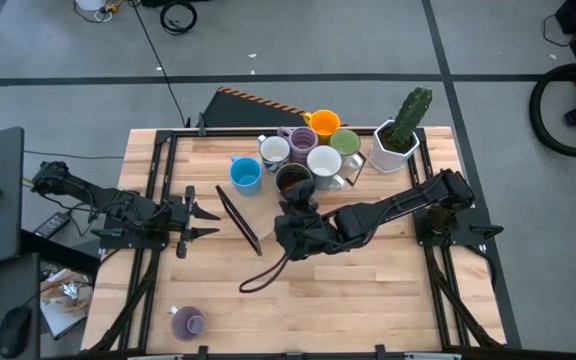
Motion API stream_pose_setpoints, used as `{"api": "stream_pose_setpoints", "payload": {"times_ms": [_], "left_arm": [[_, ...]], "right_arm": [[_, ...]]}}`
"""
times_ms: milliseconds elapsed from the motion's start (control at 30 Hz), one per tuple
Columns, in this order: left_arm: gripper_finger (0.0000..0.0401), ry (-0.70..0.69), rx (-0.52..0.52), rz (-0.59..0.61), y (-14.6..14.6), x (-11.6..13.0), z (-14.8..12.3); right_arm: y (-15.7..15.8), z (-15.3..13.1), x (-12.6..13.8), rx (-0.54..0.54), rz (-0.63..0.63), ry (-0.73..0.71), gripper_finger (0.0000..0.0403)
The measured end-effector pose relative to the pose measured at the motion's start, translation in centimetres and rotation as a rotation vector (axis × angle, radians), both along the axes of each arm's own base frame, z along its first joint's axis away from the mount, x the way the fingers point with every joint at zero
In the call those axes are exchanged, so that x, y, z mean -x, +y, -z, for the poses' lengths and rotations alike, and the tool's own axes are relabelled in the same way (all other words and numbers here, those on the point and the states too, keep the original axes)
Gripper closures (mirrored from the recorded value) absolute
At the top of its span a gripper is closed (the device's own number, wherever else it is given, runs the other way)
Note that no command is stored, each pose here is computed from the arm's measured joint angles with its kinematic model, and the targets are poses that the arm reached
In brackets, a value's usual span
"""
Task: Place coffee mugs
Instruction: Put the green patterned mug on the shelf
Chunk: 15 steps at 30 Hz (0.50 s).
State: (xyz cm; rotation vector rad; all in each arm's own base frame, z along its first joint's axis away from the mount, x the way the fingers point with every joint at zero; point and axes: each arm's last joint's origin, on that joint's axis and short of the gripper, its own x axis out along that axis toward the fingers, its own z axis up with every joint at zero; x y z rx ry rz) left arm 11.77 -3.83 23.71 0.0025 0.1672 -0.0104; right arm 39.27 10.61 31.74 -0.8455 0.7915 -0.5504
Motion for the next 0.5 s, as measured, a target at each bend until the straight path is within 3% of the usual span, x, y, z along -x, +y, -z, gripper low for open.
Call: {"api": "stream_pose_setpoints", "payload": {"times_ms": [500], "left_arm": [[0.026, 0.008, -0.004, 0.0, 0.01, 0.01, 0.08]], "right_arm": [[-0.61, -0.05, -0.02, 0.032, 0.024, 0.014, 0.025]]}}
